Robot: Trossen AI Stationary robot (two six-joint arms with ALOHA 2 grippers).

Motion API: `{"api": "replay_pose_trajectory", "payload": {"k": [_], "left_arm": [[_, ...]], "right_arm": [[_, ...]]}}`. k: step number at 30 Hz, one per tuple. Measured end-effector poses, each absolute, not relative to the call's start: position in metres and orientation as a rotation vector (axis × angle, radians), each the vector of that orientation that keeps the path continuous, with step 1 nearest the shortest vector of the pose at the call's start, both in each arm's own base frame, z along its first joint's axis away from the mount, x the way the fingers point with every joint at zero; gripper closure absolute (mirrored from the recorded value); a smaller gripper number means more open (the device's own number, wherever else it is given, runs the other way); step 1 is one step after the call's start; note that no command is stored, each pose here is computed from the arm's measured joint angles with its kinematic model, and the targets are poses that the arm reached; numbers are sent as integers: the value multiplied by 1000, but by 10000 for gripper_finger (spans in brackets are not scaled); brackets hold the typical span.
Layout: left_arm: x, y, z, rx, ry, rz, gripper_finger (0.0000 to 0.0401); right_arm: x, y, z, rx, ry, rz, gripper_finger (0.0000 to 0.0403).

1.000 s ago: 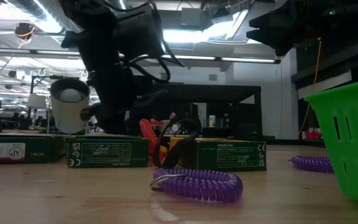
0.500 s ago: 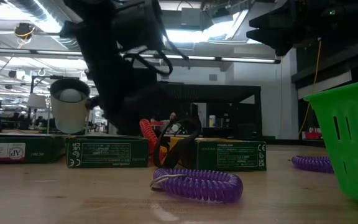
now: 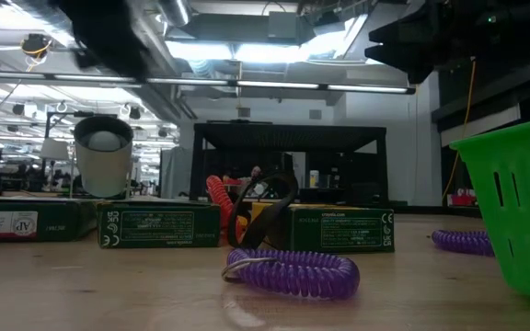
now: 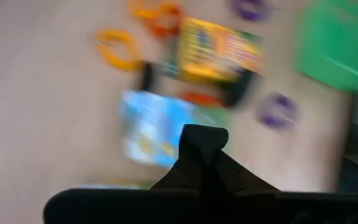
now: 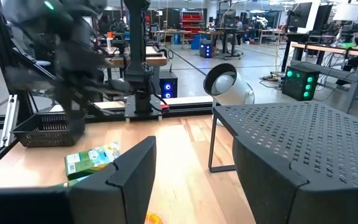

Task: Pick & Place Office Desk Supplies
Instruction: Put the black rubber band into the black bin

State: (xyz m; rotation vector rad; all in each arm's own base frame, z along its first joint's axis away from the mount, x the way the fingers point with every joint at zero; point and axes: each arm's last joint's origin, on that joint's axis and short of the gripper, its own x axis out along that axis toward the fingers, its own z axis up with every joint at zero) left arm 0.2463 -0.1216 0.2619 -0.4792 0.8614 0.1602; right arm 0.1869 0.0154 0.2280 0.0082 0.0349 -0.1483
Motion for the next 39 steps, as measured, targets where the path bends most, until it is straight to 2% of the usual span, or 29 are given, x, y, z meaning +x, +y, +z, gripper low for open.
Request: {"api": "replay_pose_trajectory", "payload": {"k": [5, 13, 19, 26, 32, 39], "left_arm": [[205, -158, 267, -532, 962, 92, 400], [141, -184, 248, -583, 1254, 339, 400], [115, -203, 247, -702, 1272, 391, 400], [111, -219, 232, -731, 1284, 452, 392], [112, -227, 217, -719, 1385, 528, 357], [110, -229, 215, -748, 1379, 566, 265]], "right_arm": [[187, 15, 228, 11, 34, -148, 188], [187, 15, 228, 27, 33, -148, 188], [187, 15, 228, 27, 33, -149, 188], [187, 15, 228, 26, 33, -148, 188], [187, 15, 228, 26, 33, -149, 188], [187, 16, 228, 23, 33, -148, 188]]}}
